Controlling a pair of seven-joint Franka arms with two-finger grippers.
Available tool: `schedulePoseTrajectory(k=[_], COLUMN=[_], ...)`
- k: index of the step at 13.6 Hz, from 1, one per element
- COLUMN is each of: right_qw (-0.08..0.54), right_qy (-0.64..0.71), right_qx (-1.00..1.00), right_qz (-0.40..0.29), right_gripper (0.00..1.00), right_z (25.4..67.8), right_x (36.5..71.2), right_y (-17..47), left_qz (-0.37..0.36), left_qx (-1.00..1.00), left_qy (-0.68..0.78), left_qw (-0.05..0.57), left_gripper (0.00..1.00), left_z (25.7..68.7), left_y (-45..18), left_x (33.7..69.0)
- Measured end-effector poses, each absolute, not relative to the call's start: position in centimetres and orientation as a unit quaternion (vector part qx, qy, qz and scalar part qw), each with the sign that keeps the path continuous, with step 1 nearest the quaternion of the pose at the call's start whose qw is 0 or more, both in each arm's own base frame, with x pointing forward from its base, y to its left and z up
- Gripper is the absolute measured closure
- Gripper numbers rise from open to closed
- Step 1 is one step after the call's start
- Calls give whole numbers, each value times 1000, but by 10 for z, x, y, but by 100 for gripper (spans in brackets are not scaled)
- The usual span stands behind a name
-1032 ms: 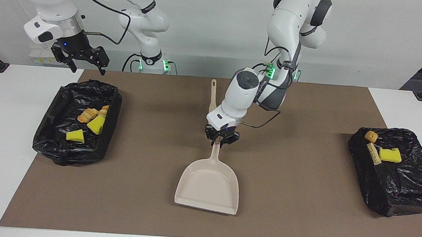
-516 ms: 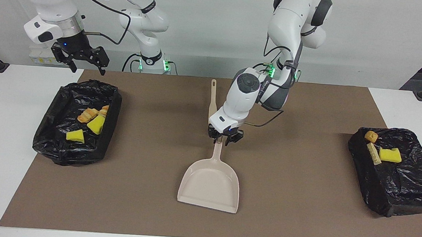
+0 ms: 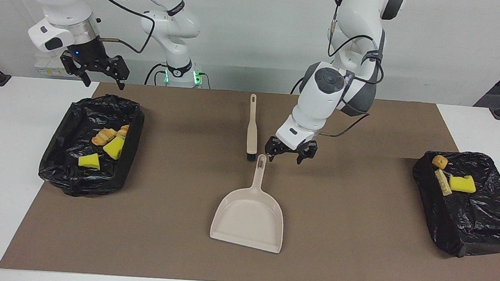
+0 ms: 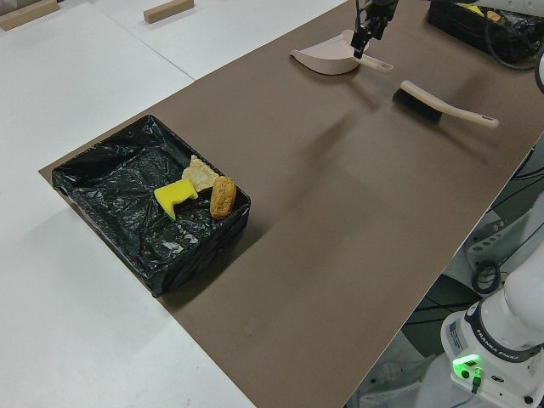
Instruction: Sweep and dump trash in bin
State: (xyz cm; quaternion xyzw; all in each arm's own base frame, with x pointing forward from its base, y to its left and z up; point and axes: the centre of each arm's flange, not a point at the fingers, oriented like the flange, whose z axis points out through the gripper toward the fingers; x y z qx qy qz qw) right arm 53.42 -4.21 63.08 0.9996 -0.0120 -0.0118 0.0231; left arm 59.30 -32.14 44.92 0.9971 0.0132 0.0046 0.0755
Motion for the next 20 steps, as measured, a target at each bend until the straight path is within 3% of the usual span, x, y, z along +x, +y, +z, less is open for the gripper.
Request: schedulePoseTrajectory(k=[6, 12, 15, 20], right_qw=[23, 20, 20, 21], right_qy=[-12, -25, -32, -25], right_qx=[1000, 999, 999, 999], right_qz=[-11, -9, -9, -10], right_gripper=[0, 0, 0, 0], right_z=[630, 628, 628, 627], right_x=[534, 534, 533, 534], right_y=[-42, -58, -65, -57], left_qz=[-5, 11, 10, 16], left_qx=[998, 996, 996, 995], left_qy=[35, -70, -70, -94], left_qw=[58, 59, 50, 37], left_gripper=[0, 0, 0, 0], left_z=[498, 564, 580, 624], left_y=[-175, -4, 29, 7], left_x=[636, 623, 611, 581])
